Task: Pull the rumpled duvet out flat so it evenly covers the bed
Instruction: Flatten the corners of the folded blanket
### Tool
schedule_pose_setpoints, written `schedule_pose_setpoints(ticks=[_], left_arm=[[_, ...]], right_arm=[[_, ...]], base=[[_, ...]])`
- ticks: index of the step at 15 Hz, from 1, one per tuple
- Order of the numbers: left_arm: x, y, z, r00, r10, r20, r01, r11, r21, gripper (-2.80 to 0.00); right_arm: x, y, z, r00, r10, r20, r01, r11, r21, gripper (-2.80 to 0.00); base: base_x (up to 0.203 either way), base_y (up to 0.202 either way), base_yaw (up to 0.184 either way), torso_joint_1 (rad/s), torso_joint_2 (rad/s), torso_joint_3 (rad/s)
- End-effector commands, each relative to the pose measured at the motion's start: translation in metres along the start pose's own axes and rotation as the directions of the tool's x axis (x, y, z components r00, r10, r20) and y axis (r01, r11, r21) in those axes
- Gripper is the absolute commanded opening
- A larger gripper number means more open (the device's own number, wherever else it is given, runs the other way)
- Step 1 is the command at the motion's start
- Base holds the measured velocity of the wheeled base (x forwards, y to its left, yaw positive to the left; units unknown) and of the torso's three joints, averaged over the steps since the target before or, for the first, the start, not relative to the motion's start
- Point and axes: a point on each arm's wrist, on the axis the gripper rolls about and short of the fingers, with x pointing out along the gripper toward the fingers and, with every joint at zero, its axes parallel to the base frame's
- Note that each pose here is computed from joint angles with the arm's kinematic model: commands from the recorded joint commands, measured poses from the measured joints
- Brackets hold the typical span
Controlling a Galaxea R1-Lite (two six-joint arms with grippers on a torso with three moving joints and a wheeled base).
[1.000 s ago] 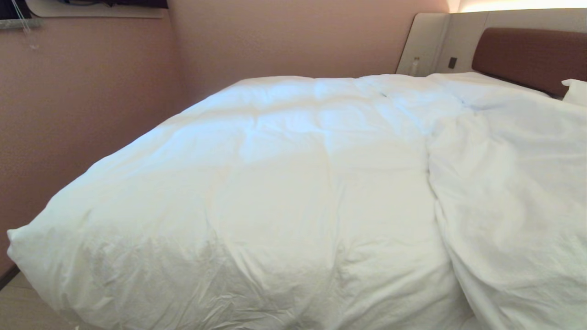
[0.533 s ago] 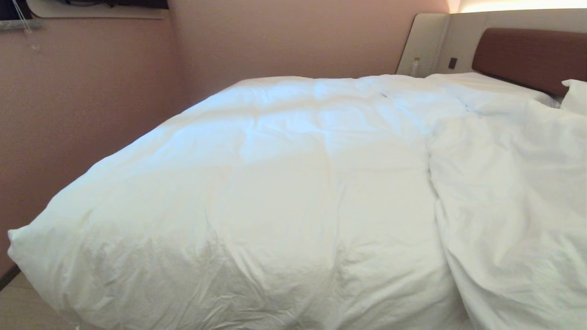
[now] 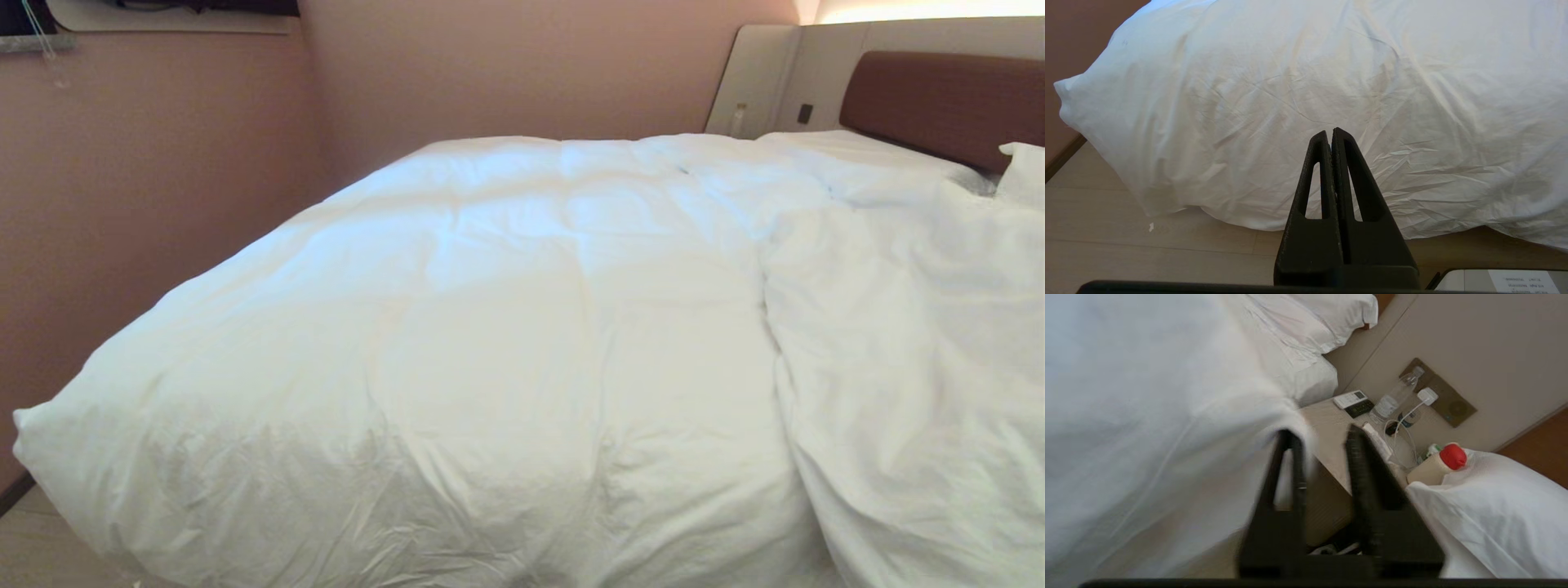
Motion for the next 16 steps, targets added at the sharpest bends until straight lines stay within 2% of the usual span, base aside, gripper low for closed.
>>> schedule_pose_setpoints(ticks=[1, 8, 10, 12, 13, 14, 16], left_arm=[[0.0, 0.0, 0.0, 1.0, 0.0, 0.0, 0.0, 1.0, 0.0, -2.8], [0.0, 0.0, 0.0, 1.0, 0.001, 0.0, -0.001, 1.0, 0.0, -2.8], [0.0, 0.0, 0.0, 1.0, -0.001, 0.0, 0.001, 1.0, 0.0, -2.8], [0.0, 0.0, 0.0, 1.0, 0.0, 0.0, 0.0, 1.0, 0.0, -2.8], [0.0, 0.0, 0.0, 1.0, 0.0, 0.0, 0.0, 1.0, 0.0, -2.8], [0.0, 0.0, 0.0, 1.0, 0.001, 0.0, -0.001, 1.0, 0.0, -2.8], [0.0, 0.0, 0.0, 1.0, -0.001, 0.0, 0.001, 1.0, 0.0, -2.8]], right_arm=[[-0.001, -0.001, 0.0, 1.0, -0.003, 0.004, 0.003, 1.0, -0.007, 0.0], [-0.022, -0.03, 0.024, 0.992, -0.062, 0.108, 0.056, 0.996, 0.063, 0.0], [-0.025, -0.03, 0.015, 0.997, -0.036, 0.064, 0.035, 0.999, 0.014, 0.0], [-0.037, -0.028, -0.009, 0.999, 0.021, -0.027, -0.022, 0.998, -0.051, 0.0], [-0.041, -0.025, -0.022, 0.995, 0.055, -0.083, -0.059, 0.997, -0.052, 0.0], [-0.041, -0.023, -0.026, 0.991, 0.082, -0.106, -0.084, 0.996, -0.012, 0.0], [-0.03, -0.018, -0.017, 0.983, 0.12, -0.136, -0.118, 0.993, 0.023, 0.0]], base=[[0.0, 0.0, 0.0, 0.0, 0.0, 0.0], [0.0, 0.0, 0.0, 0.0, 0.0, 0.0], [0.0, 0.0, 0.0, 0.0, 0.0, 0.0], [0.0, 0.0, 0.0, 0.0, 0.0, 0.0], [0.0, 0.0, 0.0, 0.0, 0.0, 0.0], [0.0, 0.0, 0.0, 0.0, 0.0, 0.0], [0.0, 0.0, 0.0, 0.0, 0.0, 0.0]])
